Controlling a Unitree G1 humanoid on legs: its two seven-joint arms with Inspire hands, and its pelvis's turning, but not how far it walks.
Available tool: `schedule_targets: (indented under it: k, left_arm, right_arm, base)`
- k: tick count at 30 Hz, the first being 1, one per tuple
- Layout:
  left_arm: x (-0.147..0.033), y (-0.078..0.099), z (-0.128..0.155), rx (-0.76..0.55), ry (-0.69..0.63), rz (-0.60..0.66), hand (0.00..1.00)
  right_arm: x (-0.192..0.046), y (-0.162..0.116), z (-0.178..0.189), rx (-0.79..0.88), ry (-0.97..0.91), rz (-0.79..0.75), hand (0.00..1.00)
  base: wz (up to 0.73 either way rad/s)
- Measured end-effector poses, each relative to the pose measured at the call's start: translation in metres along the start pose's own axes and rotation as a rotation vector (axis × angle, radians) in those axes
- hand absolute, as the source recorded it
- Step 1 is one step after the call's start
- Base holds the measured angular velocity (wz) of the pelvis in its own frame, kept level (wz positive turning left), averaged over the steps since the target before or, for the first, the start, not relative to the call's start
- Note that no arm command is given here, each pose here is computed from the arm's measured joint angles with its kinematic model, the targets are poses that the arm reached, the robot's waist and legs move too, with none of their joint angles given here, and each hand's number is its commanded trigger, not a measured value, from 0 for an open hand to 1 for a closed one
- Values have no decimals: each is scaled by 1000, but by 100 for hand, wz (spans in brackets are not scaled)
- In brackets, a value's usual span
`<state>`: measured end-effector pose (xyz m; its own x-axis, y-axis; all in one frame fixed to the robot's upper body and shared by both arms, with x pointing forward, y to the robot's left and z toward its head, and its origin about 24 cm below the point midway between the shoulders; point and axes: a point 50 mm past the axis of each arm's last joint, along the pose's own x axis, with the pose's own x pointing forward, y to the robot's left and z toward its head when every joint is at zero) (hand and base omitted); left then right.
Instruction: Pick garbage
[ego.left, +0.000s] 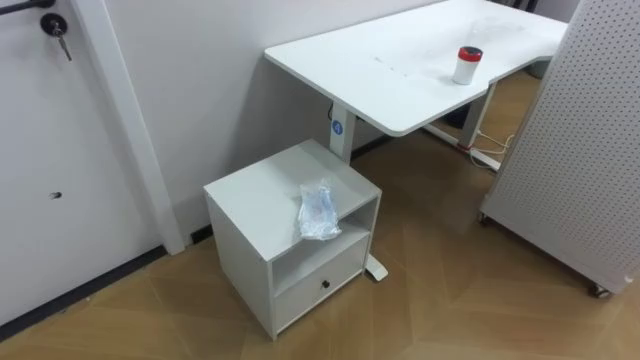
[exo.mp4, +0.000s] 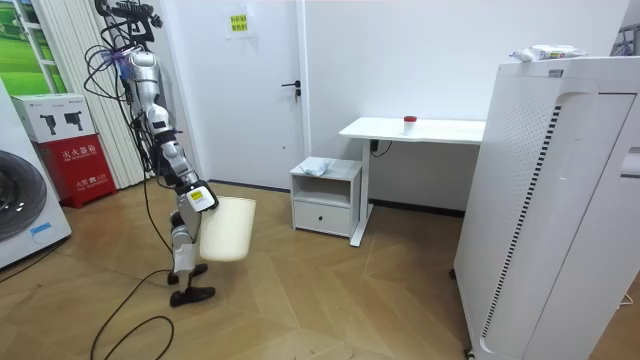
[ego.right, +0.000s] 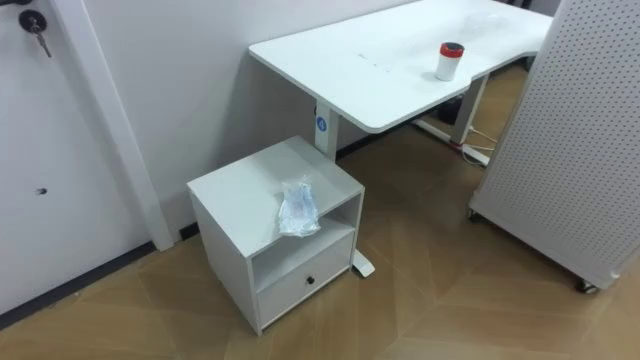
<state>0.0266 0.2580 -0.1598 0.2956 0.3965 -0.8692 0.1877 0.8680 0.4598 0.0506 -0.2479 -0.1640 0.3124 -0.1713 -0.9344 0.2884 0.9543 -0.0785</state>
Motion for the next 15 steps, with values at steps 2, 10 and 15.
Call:
schedule_targets:
  k: [2,10,15]
  left_arm:
    - [0,0,0,8,0,-1,0]
    - [-1,-1,-6,10,14,-3,0]
    - [-2,-1,-6,23,16,0,0]
  right_arm:
    - [0,0,0,0,-1,0,100]
    - [0,0,0,0,-1,-4,100]
    - [0,-1,0,-1,-1,-8,100]
  base:
    - [0]
    - [0]
    - [0]
